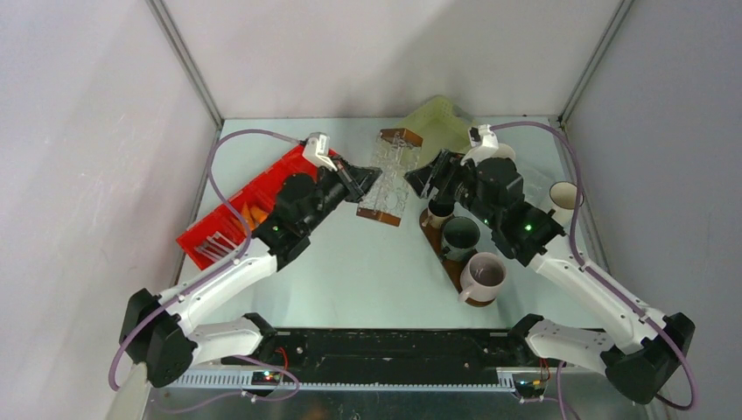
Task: Prepare toiletry sets of a toothbrush and toothpaste on the tray
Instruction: Pick up the toothpaste holder from the storage box, then adjust the toothpaste holder.
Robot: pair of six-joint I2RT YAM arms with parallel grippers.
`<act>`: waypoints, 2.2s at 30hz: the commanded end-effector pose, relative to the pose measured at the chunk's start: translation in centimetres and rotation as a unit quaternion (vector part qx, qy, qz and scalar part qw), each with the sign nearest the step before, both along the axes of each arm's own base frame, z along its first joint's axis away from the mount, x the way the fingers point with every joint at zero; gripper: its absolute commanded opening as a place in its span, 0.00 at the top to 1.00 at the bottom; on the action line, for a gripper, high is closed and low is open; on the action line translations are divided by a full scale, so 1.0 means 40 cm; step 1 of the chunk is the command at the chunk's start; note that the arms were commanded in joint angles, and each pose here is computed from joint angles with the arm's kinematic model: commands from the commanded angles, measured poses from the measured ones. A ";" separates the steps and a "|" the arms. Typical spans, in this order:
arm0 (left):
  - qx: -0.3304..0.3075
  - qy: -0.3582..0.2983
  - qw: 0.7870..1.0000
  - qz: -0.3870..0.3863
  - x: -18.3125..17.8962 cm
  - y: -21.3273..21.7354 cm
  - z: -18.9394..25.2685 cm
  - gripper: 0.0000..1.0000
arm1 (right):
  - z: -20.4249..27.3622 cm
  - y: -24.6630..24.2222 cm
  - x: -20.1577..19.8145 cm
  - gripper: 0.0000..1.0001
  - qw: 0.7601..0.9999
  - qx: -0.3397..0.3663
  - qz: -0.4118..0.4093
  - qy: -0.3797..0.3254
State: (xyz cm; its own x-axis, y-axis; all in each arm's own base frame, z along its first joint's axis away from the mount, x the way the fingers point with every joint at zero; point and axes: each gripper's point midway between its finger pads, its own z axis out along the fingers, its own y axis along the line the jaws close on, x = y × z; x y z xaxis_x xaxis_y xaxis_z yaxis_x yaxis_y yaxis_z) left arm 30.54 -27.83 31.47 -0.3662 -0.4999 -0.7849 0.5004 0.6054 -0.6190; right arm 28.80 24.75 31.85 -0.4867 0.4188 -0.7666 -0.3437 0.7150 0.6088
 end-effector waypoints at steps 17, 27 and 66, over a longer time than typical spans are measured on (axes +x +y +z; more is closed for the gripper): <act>-0.063 -0.069 0.996 -0.005 -0.041 -0.039 0.147 0.99 | 0.040 0.052 0.006 0.42 1.000 0.012 0.016 -0.017; -0.082 -0.074 0.994 -0.012 -0.080 -0.062 0.143 0.94 | 0.039 0.014 0.020 0.58 0.999 -0.013 -0.019 -0.031; 0.228 -0.021 0.936 0.268 -0.100 0.474 0.108 0.00 | -0.002 -0.436 0.025 1.00 0.914 -0.367 -0.020 -0.170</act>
State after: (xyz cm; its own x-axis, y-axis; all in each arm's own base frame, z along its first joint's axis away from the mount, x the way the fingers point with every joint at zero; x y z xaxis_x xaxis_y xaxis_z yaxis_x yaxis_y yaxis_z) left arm 28.06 -13.24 35.52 -0.1543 -0.3486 -0.9245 0.1444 0.9177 -0.3701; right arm 29.76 8.38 31.58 -0.1960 -0.1816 -0.9636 -0.3593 0.9277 -0.1017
